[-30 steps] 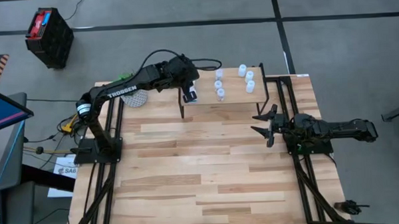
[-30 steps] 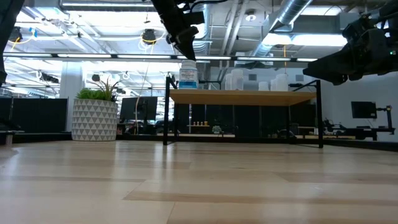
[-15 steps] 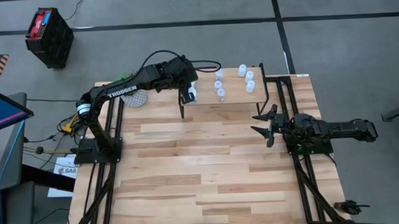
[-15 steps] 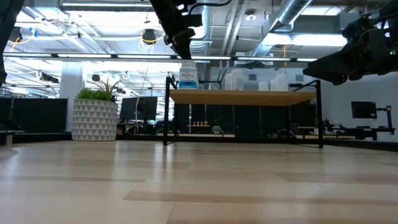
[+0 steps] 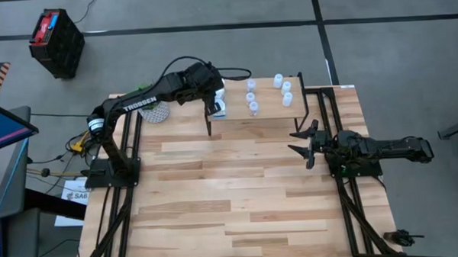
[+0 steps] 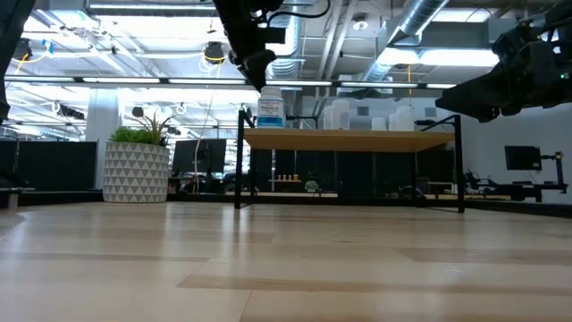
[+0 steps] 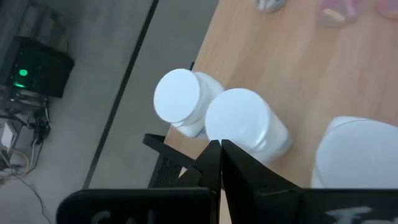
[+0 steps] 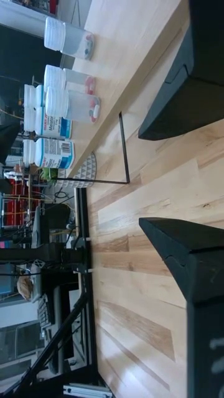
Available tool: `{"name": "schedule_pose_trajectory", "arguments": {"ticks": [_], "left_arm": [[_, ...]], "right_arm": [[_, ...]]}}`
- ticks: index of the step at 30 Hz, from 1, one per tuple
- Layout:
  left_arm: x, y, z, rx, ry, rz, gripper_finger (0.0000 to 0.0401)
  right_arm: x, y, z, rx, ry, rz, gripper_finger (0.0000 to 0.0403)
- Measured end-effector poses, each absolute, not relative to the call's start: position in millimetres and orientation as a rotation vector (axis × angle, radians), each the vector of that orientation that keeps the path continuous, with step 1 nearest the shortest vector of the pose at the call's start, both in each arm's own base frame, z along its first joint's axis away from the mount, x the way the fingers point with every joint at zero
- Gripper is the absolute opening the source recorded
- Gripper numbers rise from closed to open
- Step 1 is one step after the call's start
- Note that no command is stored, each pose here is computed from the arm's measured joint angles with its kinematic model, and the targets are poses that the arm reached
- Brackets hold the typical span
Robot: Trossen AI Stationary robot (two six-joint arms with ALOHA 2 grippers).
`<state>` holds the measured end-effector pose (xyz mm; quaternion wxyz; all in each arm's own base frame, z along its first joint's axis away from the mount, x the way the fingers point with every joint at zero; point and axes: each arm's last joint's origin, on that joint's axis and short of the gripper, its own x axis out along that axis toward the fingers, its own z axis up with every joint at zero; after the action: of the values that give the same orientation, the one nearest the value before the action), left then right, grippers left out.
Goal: Pick and place medicine bottles onto shelf by color
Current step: Adjust the big white pill bottles on the shelf
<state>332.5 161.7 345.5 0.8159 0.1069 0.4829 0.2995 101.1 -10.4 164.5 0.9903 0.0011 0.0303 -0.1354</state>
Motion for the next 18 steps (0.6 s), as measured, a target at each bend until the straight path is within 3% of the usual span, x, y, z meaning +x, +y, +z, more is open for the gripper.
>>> {"name": "schedule_pose_trajectory", "arguments": {"ticks": [18], "left_arm": [[341.1,158.3,345.2,0.202,0.963,0.512,0.0]], "right_arm": [[101.0,-10.4,164.6,0.002,0.06,-0.271,0.0238]]}}
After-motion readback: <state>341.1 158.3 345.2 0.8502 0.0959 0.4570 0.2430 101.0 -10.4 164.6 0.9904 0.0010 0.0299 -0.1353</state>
